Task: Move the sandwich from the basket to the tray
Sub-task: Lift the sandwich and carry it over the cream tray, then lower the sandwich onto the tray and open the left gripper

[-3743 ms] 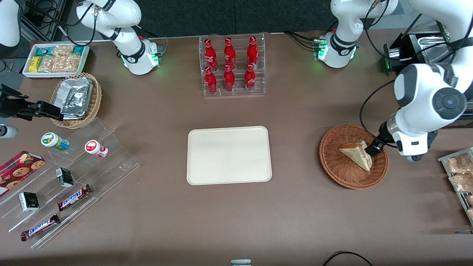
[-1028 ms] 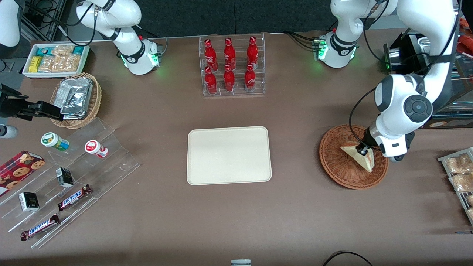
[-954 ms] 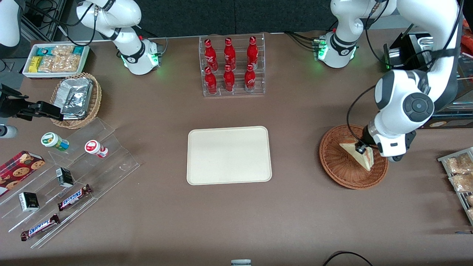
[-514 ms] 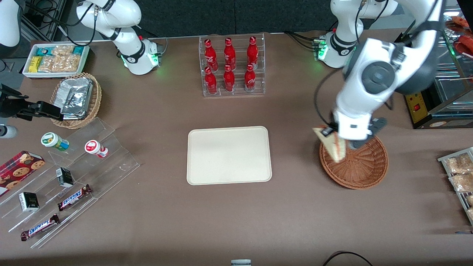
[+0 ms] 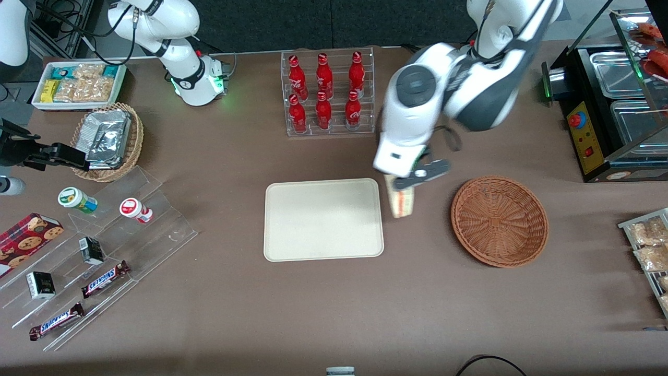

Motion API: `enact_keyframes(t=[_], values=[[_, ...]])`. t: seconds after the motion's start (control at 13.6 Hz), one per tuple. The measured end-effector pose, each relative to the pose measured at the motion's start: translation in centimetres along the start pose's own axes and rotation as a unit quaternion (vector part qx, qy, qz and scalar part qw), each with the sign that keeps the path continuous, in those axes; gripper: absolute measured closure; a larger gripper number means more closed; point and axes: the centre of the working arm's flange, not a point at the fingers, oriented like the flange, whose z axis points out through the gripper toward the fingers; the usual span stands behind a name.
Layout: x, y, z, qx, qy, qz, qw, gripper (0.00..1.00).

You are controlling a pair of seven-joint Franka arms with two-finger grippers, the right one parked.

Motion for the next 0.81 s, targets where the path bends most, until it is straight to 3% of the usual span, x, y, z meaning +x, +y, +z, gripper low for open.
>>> enact_keyframes(t=[0.15, 0.29, 0.37, 0.81], values=[[-1.3, 3.8, 3.1, 0.004, -0.009, 0.028, 0.9996, 0.86], [-1.6, 6.3, 5.5, -0.01, -0.008, 0.031, 0.9994, 0.86], [-1.7, 7.2, 6.6, -0.015, -0.002, 0.033, 0.9993, 0.86], [-3.4, 11.0, 12.9, -0.001, 0.031, 0.036, 0.9989, 0.86]])
